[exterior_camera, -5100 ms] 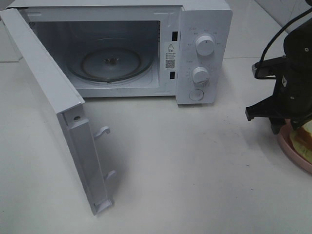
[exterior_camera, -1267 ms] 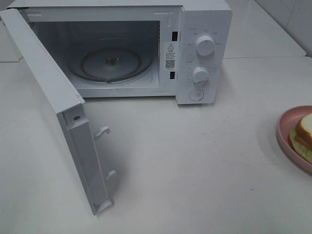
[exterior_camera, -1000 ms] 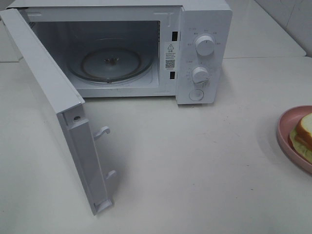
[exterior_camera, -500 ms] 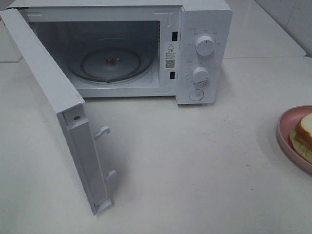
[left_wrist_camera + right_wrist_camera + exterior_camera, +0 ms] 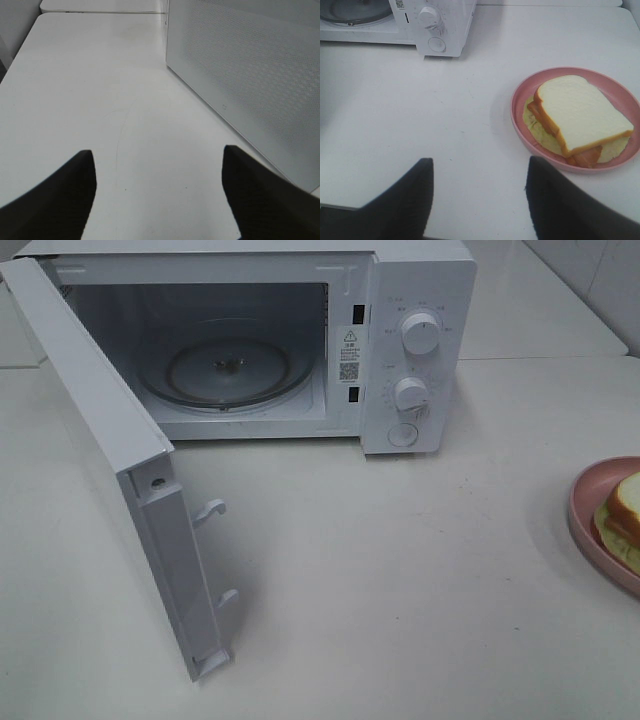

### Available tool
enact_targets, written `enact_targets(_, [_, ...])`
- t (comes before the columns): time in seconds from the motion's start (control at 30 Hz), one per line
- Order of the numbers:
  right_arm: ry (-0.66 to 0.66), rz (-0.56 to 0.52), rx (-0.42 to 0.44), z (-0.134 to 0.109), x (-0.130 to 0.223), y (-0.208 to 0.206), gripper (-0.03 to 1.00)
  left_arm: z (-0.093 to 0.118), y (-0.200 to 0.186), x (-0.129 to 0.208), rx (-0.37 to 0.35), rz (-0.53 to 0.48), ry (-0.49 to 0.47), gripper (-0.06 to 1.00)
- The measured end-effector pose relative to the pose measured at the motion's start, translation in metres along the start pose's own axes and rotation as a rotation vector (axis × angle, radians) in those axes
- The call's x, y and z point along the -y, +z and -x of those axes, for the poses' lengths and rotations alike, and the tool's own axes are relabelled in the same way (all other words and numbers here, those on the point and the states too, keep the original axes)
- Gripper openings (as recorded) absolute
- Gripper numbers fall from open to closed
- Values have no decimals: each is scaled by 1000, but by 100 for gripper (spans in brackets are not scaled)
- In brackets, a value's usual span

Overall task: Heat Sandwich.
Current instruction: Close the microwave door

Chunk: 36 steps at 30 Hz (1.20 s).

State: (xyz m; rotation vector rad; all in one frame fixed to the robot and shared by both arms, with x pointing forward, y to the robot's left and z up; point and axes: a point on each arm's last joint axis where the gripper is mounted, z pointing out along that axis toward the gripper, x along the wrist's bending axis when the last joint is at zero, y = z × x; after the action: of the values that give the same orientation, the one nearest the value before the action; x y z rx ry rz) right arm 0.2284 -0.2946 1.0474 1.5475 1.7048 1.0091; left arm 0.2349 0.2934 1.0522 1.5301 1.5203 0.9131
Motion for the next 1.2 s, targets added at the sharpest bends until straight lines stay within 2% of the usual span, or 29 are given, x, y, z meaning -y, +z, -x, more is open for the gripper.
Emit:
enact_targets(0.57, [0,0,0,0,0,0,57,0,0,0,0,0,0,65])
enact_targets(0.63, [0,0,0,0,0,0,62,0,0,0,0,0,0,65])
enact_targets(0.67, [10,0,1,0,0,0,71,0,0,0,0,0,0,65])
enact_targets(0.7, [10,0,1,0,0,0,71,0,0,0,0,0,0,65])
enact_targets(0.83, [48,1,22,2,0,0,91,0,0,0,0,0,0,65])
enact_targets(0.97, [51,1,29,3,0,0,93,0,0,0,0,0,0,65])
enact_targets(1.2, [63,1,32,3,0,0,88,0,0,0,0,0,0,65])
